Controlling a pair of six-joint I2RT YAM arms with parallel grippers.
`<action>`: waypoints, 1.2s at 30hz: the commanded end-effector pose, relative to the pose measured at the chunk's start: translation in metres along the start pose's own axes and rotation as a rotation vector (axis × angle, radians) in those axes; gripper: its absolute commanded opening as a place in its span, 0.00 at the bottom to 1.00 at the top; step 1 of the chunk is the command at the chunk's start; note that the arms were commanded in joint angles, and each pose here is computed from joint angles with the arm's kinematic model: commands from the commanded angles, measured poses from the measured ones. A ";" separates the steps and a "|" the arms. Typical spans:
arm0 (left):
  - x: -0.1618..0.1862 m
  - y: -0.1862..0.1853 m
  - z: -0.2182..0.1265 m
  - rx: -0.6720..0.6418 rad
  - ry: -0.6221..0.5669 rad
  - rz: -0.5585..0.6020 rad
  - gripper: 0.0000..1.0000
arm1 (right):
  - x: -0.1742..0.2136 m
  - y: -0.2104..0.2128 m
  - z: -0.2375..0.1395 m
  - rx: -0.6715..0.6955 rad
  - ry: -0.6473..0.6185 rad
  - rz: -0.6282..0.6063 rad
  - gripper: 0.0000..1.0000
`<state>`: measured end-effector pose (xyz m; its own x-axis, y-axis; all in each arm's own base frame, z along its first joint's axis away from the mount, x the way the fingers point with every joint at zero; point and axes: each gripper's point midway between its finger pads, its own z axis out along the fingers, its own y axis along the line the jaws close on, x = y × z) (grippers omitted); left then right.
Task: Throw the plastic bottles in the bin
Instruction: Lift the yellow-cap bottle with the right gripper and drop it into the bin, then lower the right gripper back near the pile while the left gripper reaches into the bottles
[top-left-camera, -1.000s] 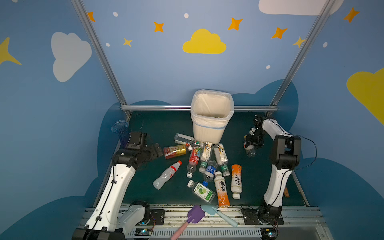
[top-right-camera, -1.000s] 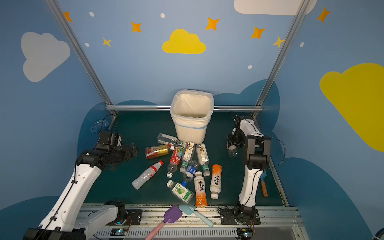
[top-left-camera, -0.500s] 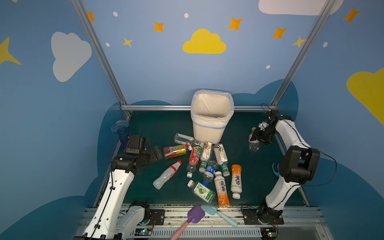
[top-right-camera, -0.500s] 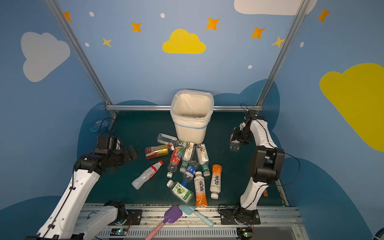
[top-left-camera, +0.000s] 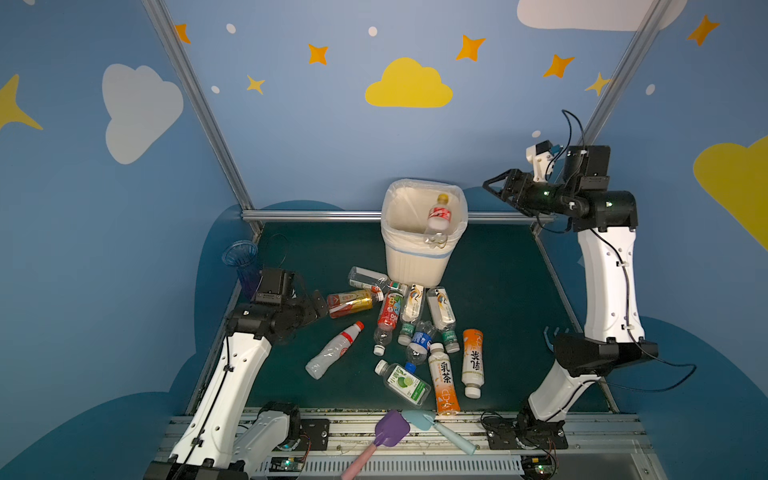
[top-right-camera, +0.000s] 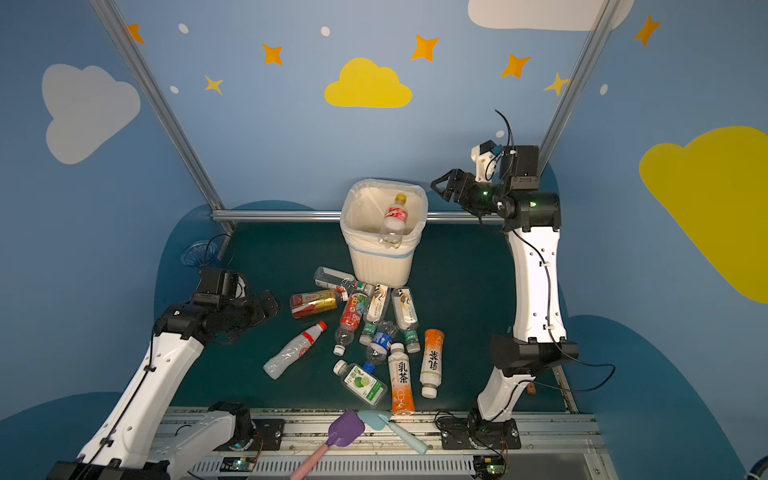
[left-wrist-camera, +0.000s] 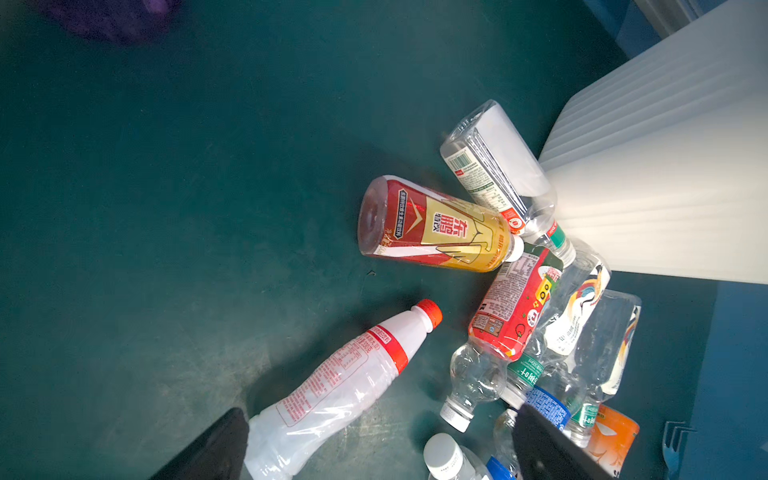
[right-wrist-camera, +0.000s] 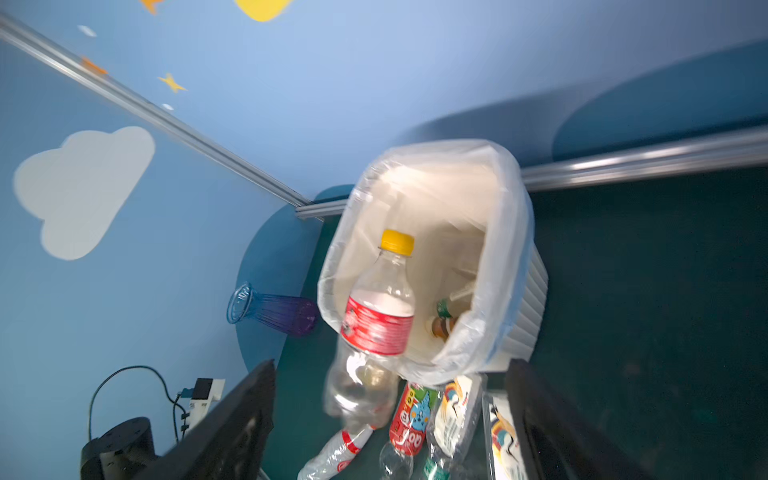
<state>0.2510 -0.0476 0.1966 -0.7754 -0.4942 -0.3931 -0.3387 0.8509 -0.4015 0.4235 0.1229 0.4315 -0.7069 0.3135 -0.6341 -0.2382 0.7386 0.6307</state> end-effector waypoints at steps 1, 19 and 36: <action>0.009 -0.006 -0.002 0.032 0.010 0.000 0.99 | 0.025 -0.021 -0.017 0.037 -0.005 0.077 0.88; 0.050 -0.036 0.045 -0.045 0.181 0.233 0.70 | 0.271 -0.140 -0.066 0.429 0.343 0.160 0.85; 0.067 -0.114 0.070 0.043 0.196 0.416 0.66 | 0.306 -0.125 -0.043 0.369 0.444 0.134 0.83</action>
<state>0.2687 -0.1747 0.1527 -0.9337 -0.1061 -0.3420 -0.0083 0.9612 -0.2756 0.2060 0.0980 0.1801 -0.9457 0.1956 -0.2594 0.0615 0.8918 0.4483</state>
